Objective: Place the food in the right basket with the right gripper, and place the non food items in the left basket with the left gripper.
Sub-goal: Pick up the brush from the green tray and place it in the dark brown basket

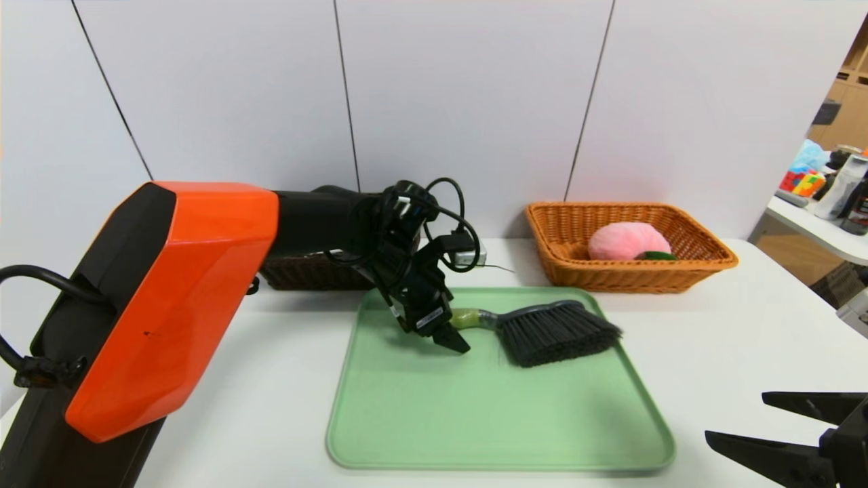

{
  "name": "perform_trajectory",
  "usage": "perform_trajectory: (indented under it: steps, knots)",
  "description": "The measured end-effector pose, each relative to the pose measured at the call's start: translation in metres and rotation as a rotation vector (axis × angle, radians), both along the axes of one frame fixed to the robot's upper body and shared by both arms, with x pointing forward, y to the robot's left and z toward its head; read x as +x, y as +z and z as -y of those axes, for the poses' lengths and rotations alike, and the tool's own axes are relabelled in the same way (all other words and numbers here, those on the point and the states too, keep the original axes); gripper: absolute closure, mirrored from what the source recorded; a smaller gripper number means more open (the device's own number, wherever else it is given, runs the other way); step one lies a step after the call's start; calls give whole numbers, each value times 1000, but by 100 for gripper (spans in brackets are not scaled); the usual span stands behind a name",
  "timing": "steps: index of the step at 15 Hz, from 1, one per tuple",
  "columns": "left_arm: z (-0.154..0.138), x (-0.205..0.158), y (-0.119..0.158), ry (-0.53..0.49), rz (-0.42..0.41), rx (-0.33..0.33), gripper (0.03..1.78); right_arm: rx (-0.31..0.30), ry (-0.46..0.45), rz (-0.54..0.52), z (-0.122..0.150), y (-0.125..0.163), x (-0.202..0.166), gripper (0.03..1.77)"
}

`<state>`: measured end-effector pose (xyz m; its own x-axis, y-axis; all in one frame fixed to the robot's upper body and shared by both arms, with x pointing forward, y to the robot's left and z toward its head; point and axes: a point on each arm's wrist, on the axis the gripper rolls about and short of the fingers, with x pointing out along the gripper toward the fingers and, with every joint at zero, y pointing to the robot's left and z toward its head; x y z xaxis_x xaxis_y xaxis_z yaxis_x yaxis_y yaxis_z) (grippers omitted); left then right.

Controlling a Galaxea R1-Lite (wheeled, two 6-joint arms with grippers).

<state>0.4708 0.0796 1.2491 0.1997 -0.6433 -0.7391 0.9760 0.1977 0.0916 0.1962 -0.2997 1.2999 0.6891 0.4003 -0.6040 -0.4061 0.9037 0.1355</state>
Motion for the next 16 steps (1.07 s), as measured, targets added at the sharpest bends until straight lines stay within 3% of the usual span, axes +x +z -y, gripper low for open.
perform_trajectory:
  steps: [2,6,9,10,16]
  knots:
    - [0,0,0,0,0,0,12,1,0,1,0,0,0,10]
    - [0,0,-1,-1,0,-2,73,1,1,1,0,0,0,10]
    - [1,1,-3,-2,-4,0,103,1,0,1,0,0,0,10]
    - [1,1,-4,-3,-4,0,125,1,1,1,0,0,0,10]
    - [1,2,-6,-4,-8,2,131,2,1,3,0,0,-1,10]
